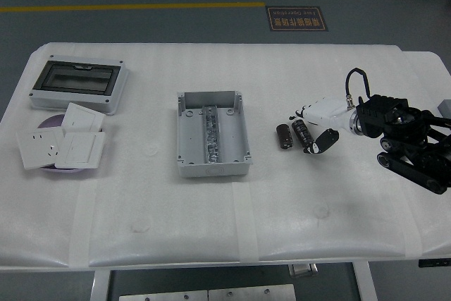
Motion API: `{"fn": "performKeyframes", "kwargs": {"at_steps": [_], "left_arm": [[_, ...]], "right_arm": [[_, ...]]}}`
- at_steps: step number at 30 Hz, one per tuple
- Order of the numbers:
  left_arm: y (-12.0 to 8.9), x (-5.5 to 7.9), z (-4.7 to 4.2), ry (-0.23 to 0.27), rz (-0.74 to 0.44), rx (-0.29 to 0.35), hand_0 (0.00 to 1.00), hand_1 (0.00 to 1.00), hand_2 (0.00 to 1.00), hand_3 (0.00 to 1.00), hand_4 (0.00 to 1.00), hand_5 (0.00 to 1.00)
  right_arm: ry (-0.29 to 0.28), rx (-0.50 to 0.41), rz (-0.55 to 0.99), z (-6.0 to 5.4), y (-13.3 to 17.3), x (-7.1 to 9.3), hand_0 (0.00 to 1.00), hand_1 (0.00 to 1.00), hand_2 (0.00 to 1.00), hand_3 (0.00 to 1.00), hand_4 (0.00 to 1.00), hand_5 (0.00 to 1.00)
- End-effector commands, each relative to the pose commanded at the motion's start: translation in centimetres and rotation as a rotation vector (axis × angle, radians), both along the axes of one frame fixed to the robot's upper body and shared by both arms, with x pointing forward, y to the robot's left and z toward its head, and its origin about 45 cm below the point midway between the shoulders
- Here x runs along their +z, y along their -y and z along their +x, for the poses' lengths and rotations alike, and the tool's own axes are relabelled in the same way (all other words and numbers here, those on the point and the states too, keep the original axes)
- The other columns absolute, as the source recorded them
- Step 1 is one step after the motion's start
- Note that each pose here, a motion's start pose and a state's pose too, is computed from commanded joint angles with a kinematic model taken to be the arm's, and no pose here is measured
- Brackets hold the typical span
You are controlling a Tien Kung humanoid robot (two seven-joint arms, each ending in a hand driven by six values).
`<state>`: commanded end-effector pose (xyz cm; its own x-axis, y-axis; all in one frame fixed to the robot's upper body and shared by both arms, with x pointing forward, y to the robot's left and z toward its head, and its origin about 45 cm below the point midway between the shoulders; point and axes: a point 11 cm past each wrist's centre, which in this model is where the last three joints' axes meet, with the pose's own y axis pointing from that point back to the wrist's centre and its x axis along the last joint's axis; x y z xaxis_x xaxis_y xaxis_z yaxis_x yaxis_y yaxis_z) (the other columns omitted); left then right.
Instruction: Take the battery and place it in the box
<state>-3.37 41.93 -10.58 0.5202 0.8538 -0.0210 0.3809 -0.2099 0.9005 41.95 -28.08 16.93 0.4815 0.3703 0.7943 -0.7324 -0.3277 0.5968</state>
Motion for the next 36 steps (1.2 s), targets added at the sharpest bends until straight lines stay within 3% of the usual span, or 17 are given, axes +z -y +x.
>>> {"fn": "performKeyframes", "kwargs": {"at_steps": [2,3,8,9,14,15,36], "left_arm": [[0.02,-0.01,-0.01,0.001,0.0,0.002,0.724,0.689,0.563,0.588,0.642,0.214],[0.03,-0.01,-0.02,0.001,-0.001,0.004,0.724,0.689,0.562,0.588,0.643,0.214],[0.08,-0.04,0.01,0.005,-0.002,0.01,0.724,0.689,0.562,0.588,0.643,0.214],[0.09,-0.04,0.02,0.006,-0.002,0.01,0.724,0.689,0.562,0.588,0.644,0.213],[0.11,-0.06,0.06,0.01,-0.003,0.012,0.724,0.689,0.562,0.588,0.644,0.213],[0.1,-0.06,0.08,0.012,-0.003,0.013,0.724,0.689,0.561,0.587,0.644,0.213],[0.21,-0.16,0.16,0.024,-0.005,0.009,0.724,0.689,0.56,0.589,0.645,0.212]], "right_arm": [[-0.001,-0.003,-0.001,0.0,0.1,-0.04,0.697,0.677,0.908,0.922,0.794,0.417],[-0.002,-0.006,-0.002,-0.01,0.18,-0.08,0.697,0.675,0.818,0.899,0.777,0.404],[-0.009,-0.016,-0.006,-0.08,0.5,-0.25,0.697,0.675,0.818,0.899,0.777,0.404],[-0.009,-0.017,-0.007,-0.1,0.53,-0.28,0.698,0.659,0.698,0.824,0.761,0.401],[-0.013,-0.022,-0.006,-0.18,0.68,-0.38,0.698,0.659,0.698,0.824,0.761,0.401],[-0.013,-0.023,-0.005,-0.2,0.7,-0.4,0.7,0.656,0.683,0.761,0.738,0.397],[0.004,-0.033,0.035,-0.39,0.39,-0.55,0.687,0.643,0.648,0.699,0.691,0.38]]}}
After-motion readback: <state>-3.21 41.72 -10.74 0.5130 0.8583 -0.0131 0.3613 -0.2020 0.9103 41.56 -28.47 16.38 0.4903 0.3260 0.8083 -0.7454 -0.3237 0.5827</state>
